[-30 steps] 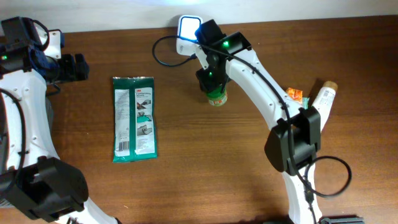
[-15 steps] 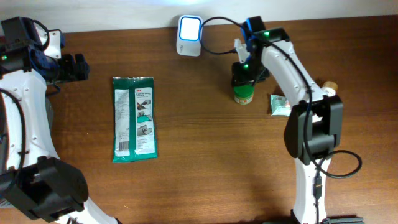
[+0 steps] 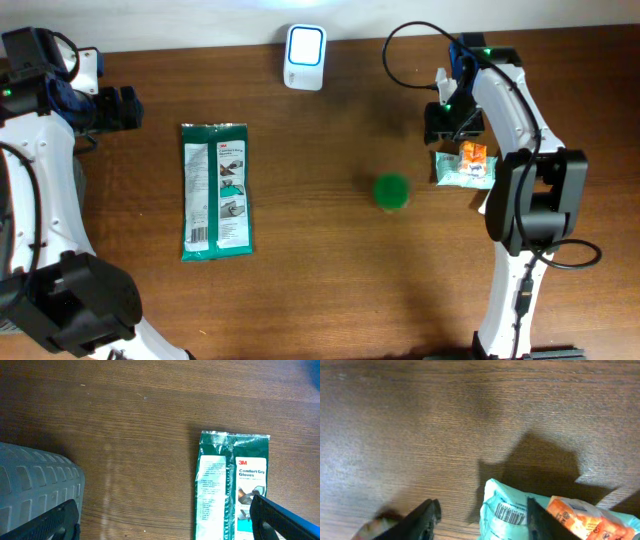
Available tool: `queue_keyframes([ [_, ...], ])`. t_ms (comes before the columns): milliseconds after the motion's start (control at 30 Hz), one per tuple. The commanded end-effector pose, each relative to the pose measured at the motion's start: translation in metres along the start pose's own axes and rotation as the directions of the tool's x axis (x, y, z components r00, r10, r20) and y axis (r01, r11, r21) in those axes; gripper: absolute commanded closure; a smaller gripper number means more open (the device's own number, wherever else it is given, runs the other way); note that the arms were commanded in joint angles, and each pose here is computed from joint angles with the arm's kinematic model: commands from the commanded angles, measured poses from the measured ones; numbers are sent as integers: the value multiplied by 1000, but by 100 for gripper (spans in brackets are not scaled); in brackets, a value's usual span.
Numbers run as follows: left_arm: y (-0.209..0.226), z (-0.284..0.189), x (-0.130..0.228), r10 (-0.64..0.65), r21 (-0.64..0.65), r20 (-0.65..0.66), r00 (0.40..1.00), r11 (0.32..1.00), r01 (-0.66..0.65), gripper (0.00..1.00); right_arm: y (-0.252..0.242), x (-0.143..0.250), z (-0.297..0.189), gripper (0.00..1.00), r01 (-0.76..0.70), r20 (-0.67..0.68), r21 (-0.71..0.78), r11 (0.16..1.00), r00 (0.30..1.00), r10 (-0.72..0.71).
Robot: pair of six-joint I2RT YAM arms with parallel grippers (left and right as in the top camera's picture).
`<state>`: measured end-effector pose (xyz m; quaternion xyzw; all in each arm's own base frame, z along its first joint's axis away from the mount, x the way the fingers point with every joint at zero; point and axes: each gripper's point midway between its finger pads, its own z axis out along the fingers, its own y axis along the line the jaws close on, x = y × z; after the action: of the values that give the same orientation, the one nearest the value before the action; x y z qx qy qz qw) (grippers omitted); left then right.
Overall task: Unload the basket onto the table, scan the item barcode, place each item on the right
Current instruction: 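Carry the bottle right and set it down near the scanned items, then reach the right gripper to the green gloves packet and grasp it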
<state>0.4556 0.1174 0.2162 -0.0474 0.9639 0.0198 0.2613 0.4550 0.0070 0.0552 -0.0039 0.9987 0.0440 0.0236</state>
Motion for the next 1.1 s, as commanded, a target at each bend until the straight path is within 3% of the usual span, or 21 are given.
queue_keyframes([
  [0,1,1,-1,8,8,3,1000,1000,-8,1,3,-5,-11,38,-8,12,-18,1000,1000,8],
  [167,1,1,-1,8,8,3,1000,1000,-8,1,51,-22,-59,34,29,89,-253,967,996,-6],
  [267,1,1,-1,8,8,3,1000,1000,-8,1,92,-10,-68,36,65,54,-367,928,997,-48],
  [300,1,1,-1,8,8,3,1000,1000,-8,1,101,-1,-67,42,75,24,-366,928,997,-71],
  [333,1,1,-1,8,8,3,1000,1000,-8,1,111,7,-66,52,95,1,-367,925,995,-101],
  [367,1,1,-1,8,8,3,1000,1000,-8,1,121,16,-65,68,130,-18,-369,920,989,-147],
  [433,1,1,-1,8,8,3,1000,1000,-8,1,141,37,-63,86,206,-67,-352,913,967,-244],
  [533,1,1,-1,8,8,3,1000,1000,-8,1,149,63,-51,95,257,-166,-258,931,938,-305],
  [733,1,1,-1,8,8,3,1000,1000,-8,1,191,101,-13,95,366,-246,-239,899,873,-420],
  [900,1,1,-1,8,8,3,1000,1000,-8,1,151,102,10,96,317,-305,84,945,911,-278],
  [1067,1,1,-1,8,8,3,1000,1000,-8,1,124,107,16,95,202,-333,180,963,934,-133],
])
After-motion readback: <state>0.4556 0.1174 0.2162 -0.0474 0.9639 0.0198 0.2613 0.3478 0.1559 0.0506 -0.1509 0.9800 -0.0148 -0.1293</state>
